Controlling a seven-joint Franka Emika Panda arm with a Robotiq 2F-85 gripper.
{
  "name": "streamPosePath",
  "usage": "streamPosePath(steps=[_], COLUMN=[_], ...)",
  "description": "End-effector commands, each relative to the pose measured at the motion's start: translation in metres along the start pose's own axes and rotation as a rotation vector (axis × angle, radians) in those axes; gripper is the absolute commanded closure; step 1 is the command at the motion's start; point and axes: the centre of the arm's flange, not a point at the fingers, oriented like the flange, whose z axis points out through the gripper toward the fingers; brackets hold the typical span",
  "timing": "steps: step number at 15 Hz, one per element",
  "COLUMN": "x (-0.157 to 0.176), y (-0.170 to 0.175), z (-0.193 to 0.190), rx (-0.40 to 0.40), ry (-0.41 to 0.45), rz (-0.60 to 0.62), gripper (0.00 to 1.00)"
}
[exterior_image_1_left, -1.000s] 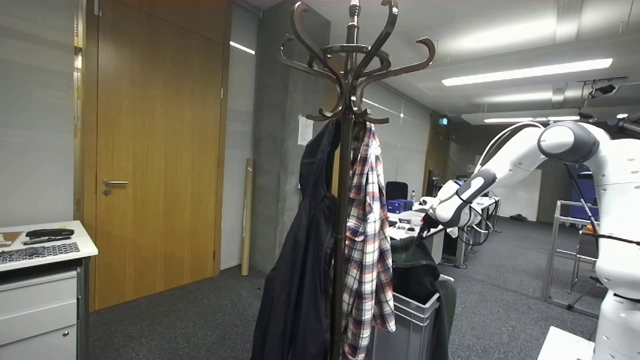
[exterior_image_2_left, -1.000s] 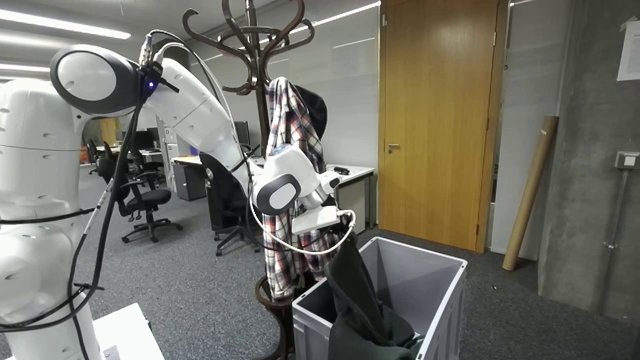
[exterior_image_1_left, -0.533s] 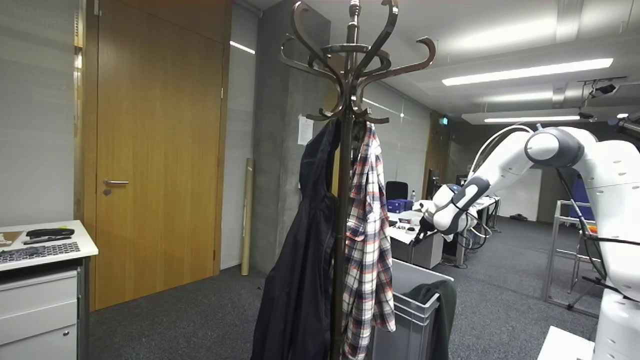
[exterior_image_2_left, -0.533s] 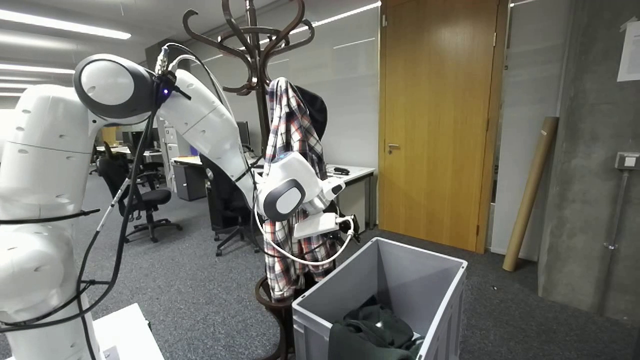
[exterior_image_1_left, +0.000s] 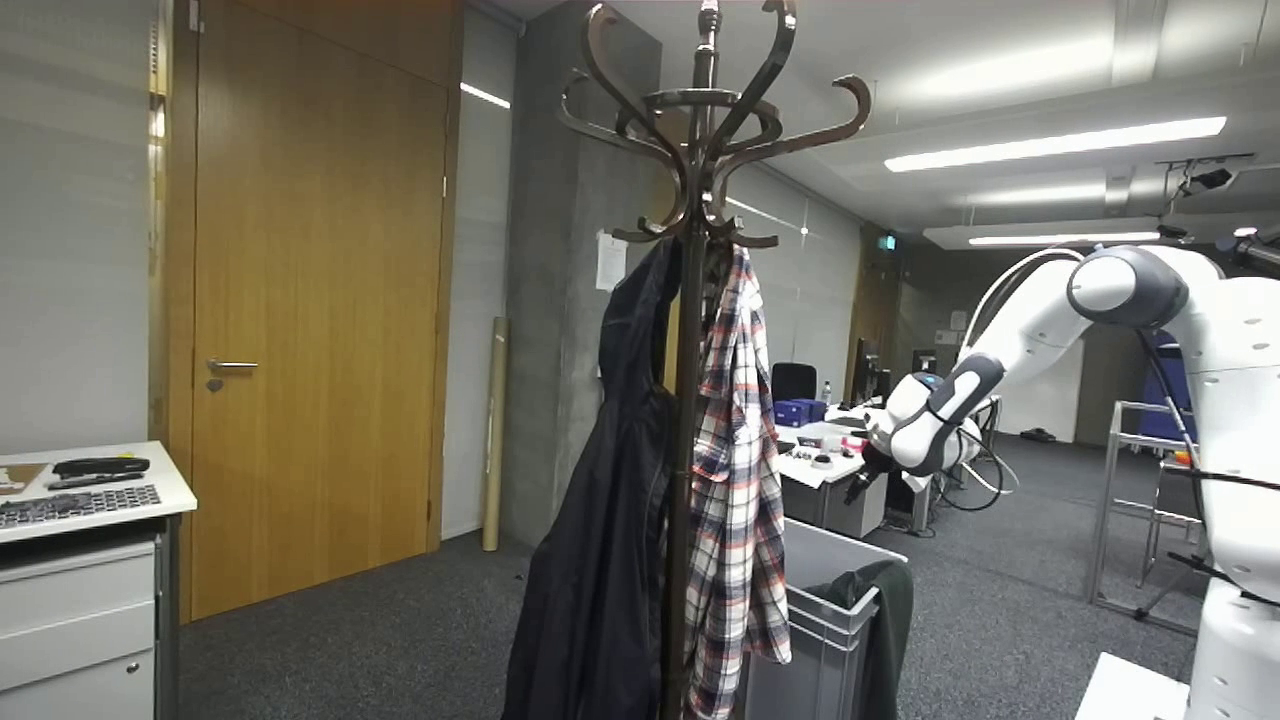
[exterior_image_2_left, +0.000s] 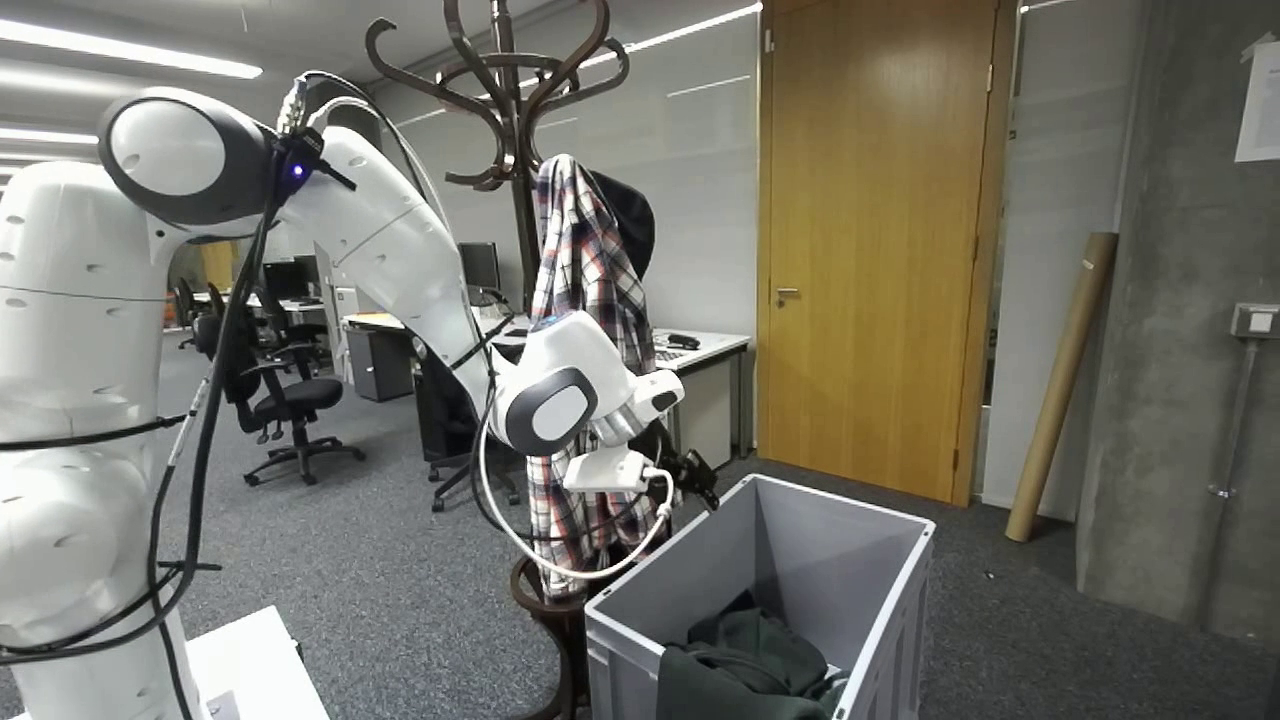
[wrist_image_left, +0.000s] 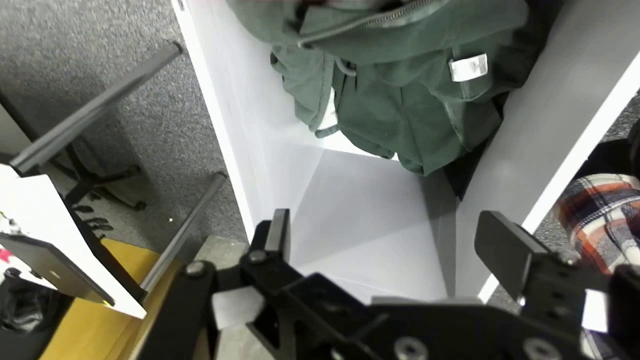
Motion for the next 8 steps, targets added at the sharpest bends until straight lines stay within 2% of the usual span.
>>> streamPosePath(steps=[1, 4, 7, 8], x=[-0.050, -0.083, -0.101, -0.095], y=[0.027, 0.041, 0.047, 0.048], z=[-0.019, -0.006, 0.007, 0.012], rx=[-0.001, -0.007, 0.009, -0.012], ry=[-0.077, -0.158, -0.195, -0.191], rz=[0.190, 0.344, 0.507, 0.416], gripper=[0.00, 0.00, 0.00, 0.00])
